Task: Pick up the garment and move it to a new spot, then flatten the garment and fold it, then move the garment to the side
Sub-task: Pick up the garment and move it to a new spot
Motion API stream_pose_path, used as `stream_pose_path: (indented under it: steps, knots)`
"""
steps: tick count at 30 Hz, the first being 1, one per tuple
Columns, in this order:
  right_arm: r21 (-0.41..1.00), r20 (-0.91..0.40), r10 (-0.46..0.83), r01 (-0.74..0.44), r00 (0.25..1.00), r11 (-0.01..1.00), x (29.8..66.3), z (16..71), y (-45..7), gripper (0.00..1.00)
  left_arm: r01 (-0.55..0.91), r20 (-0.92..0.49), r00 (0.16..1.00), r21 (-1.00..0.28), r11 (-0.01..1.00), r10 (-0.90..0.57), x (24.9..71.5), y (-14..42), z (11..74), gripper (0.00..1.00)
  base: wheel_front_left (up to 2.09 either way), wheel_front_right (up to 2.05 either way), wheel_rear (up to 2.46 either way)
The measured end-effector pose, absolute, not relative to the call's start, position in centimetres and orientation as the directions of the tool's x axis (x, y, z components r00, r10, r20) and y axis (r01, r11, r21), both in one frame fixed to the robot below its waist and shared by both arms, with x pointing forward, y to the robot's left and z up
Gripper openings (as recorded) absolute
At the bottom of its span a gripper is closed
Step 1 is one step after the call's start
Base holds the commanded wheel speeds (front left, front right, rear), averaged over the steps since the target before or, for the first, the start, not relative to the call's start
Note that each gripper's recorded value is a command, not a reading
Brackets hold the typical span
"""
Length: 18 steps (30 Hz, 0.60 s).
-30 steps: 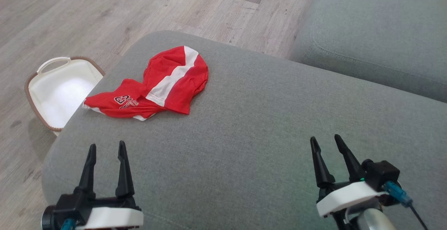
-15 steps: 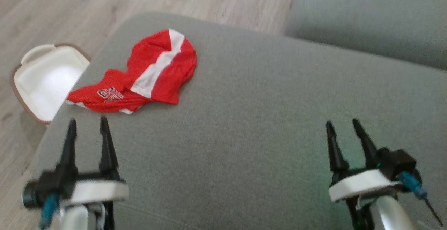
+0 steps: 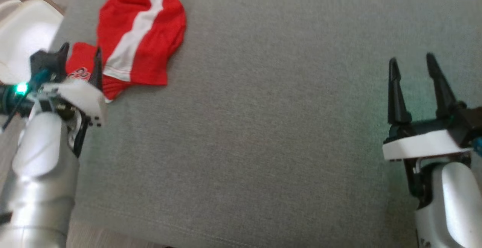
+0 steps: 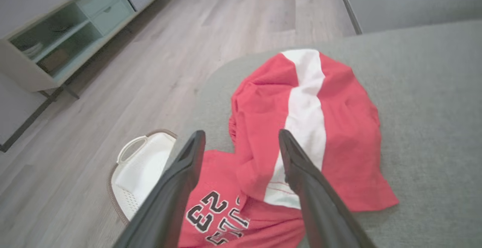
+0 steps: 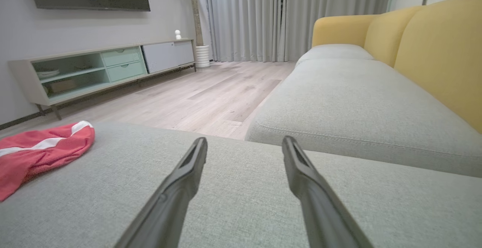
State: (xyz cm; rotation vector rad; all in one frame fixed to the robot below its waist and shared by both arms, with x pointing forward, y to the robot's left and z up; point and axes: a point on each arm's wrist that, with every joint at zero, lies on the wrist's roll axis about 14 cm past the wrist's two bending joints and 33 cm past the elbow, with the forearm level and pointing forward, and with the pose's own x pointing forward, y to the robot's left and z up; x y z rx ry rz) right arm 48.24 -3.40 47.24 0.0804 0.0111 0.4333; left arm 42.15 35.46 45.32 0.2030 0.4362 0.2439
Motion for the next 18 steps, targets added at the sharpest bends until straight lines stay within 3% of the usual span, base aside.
stream_pose_path:
  steps: [7,14,15,16,18]
  knots:
    - [0.071,-0.015,0.372,-0.370,0.928,0.926,49.6,46.5,-5.5,1.00,0.022,-0.645,0.745,0.276,0.961,0.168,44.7,32.1,38.9,1.00,0.00,0.00,0.00]
    - [0.067,-0.043,0.341,-0.338,0.939,0.939,49.7,45.4,-6.9,1.00,0.057,-0.755,0.639,0.232,0.971,0.144,45.5,31.5,36.2,1.00,0.00,0.00,0.00]
    - [0.066,-0.045,0.338,-0.335,0.940,0.940,49.7,45.3,-7.0,1.00,0.056,-0.759,0.635,0.230,0.972,0.143,45.6,31.6,36.1,0.26,0.00,0.00,0.00]
    - [0.065,-0.046,0.335,-0.332,0.941,0.941,49.6,45.3,-7.2,1.00,0.052,-0.759,0.635,0.225,0.973,0.142,45.7,31.7,36.2,0.00,0.00,0.00,0.00]
    - [0.063,-0.043,0.332,-0.329,0.942,0.942,49.6,45.5,-7.3,1.00,0.044,-0.743,0.655,0.222,0.974,0.139,45.9,31.8,36.5,0.00,0.00,0.00,0.00]
